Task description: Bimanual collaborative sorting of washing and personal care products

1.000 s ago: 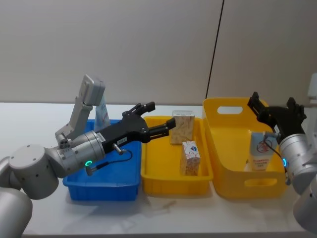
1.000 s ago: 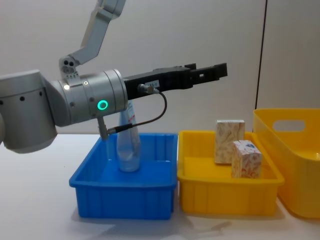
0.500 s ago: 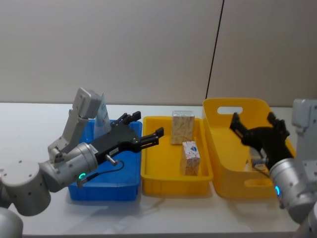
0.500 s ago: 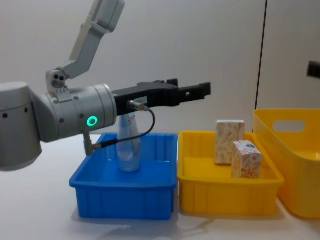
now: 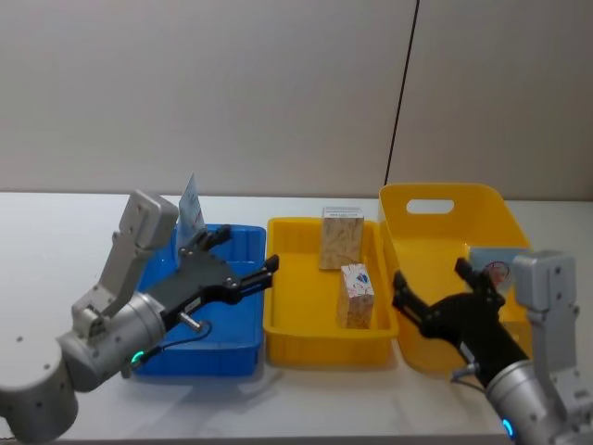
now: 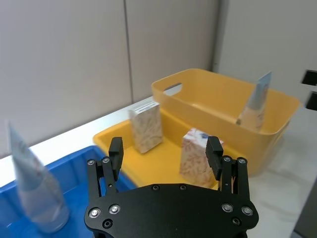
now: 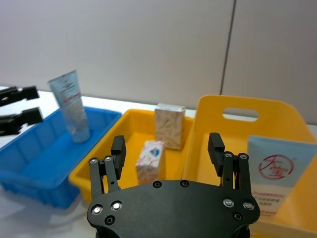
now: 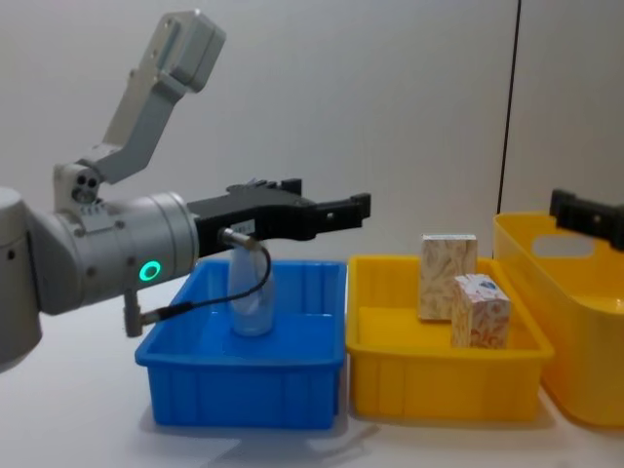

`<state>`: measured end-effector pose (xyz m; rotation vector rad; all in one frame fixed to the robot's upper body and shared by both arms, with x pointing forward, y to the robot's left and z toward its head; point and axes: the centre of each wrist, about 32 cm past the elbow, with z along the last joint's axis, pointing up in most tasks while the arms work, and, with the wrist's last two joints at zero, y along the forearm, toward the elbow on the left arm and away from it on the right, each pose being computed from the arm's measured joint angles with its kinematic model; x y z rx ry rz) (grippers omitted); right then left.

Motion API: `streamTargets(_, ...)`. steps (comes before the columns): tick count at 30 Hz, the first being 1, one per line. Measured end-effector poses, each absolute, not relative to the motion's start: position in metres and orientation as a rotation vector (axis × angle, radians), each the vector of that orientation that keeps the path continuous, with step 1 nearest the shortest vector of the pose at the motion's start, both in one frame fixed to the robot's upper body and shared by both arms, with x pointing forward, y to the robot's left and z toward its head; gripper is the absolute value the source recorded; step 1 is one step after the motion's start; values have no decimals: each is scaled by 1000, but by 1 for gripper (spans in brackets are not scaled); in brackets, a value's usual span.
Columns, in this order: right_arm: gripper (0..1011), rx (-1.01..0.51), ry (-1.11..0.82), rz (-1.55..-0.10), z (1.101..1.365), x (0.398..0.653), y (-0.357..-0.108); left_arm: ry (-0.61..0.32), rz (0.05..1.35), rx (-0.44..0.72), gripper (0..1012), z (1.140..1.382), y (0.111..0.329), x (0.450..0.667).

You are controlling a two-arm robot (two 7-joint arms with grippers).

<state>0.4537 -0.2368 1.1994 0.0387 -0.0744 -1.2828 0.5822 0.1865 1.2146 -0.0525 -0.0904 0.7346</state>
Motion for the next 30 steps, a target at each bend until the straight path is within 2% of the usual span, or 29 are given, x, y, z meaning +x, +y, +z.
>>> streamTargets(7, 1004, 28, -75, -1231, 1190, 444, -237, -121, 819, -22, 1001, 1211, 190, 564)
streamTargets(30, 1004, 27, -75, -1229, 1189, 443, -237, -233, 1062, 49, 1001, 1204, 197, 508)
